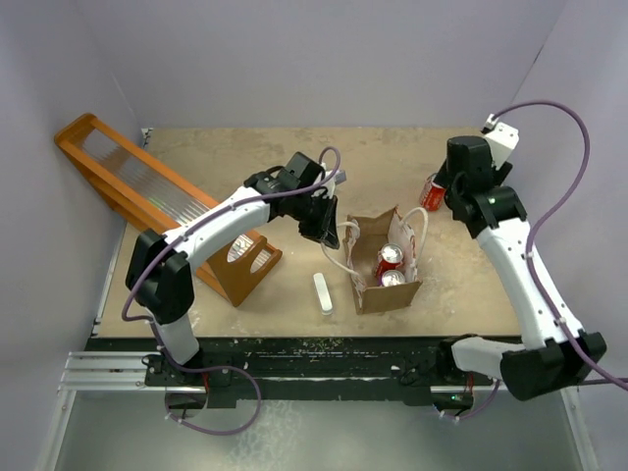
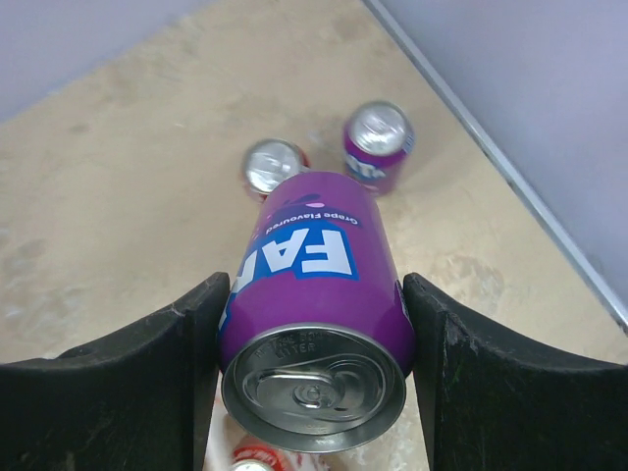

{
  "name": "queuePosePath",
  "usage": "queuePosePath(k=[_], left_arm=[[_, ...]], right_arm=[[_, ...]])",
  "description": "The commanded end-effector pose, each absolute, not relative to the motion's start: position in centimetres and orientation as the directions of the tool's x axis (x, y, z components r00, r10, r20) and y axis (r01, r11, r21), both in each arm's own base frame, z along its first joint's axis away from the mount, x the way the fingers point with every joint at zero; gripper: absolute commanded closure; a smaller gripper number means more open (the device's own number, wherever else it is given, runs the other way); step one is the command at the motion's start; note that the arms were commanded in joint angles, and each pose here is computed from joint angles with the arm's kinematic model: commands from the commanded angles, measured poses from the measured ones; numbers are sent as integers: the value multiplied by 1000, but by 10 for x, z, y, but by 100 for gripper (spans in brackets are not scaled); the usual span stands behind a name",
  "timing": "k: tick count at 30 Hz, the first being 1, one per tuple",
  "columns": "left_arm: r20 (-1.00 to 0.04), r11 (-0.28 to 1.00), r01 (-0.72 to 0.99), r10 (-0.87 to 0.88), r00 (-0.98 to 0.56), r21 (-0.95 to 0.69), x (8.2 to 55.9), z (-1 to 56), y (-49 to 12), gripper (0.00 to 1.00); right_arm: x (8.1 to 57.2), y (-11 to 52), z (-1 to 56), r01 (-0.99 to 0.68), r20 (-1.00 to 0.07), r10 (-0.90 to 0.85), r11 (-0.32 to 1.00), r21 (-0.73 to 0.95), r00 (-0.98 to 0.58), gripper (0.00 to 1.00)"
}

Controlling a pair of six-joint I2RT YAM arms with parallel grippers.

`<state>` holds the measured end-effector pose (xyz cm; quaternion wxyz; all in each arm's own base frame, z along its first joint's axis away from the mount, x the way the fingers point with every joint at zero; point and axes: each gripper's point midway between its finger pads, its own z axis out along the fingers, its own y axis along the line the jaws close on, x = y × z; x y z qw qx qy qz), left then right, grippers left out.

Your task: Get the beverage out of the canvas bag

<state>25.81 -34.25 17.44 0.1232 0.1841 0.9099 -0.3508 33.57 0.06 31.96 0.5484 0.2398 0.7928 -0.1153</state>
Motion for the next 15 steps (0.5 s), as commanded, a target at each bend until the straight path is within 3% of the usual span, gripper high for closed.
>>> queuePosePath(k=[1, 7, 15], left_arm=[[-359, 698, 399, 214, -908, -594, 270, 182, -347, 100], [-347, 715, 384, 207, -915, -585, 271, 177, -346, 100], [-316, 727, 366, 213, -924, -581, 269, 169, -344, 100]], right_arm=[[346, -5, 286, 535, -852, 396, 828, 171, -341, 100], [346, -9, 209, 568, -753, 442, 816, 111, -487, 100], [366, -21, 158, 649, -663, 553, 749, 132, -504, 100]])
